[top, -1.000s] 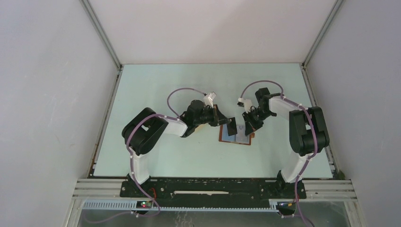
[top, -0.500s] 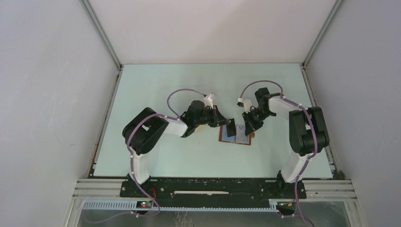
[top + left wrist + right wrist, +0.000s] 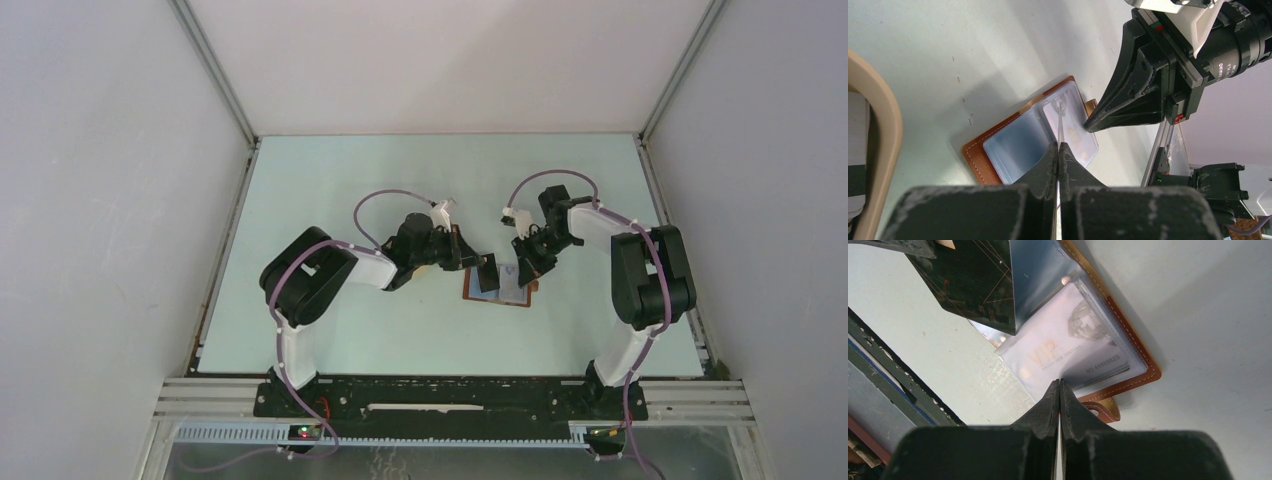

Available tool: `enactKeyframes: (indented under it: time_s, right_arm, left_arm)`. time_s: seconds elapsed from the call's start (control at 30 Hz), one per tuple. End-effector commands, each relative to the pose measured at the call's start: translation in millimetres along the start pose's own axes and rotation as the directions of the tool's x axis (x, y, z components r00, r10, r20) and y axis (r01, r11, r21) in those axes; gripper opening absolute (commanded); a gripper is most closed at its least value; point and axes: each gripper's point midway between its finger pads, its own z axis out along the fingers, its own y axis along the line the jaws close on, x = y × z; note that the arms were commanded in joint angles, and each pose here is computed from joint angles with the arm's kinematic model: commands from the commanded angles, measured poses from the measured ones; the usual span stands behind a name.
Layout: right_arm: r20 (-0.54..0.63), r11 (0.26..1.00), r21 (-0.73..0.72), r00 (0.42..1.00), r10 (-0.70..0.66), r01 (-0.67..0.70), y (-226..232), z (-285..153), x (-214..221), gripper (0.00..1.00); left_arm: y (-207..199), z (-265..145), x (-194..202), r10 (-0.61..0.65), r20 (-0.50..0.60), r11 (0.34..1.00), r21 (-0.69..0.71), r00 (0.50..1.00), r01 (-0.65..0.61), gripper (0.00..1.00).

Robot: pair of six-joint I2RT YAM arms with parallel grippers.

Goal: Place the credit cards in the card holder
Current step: Insert the credit card into the card holder.

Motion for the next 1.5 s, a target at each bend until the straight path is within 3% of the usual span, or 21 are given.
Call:
enactKeyframes:
  time_s: [0.0, 1.2, 1.47]
  right_arm:
    - [-0.010, 0.999, 0.038, 1.000, -0.010, 0.010, -8, 0, -4, 0.06]
    - [-0.004, 0.999, 0.039, 1.000, -0.015, 0.015, -6, -1, -6, 0.06]
    - [-0.001, 0.999, 0.035, 1.000, -0.018, 0.018, -5, -3, -7, 0.09]
  left_arm:
    - [1, 4, -4, 0.018, 0.001, 1.000, 0.001, 1.000, -0.018, 0.00]
    - [0, 21, 18, -0.014, -0.083, 1.000, 0.020, 0.996, 0.016, 0.00]
    - [9, 23, 21, -0.039, -0.114, 0.999, -0.036, 0.993, 0.035, 0.00]
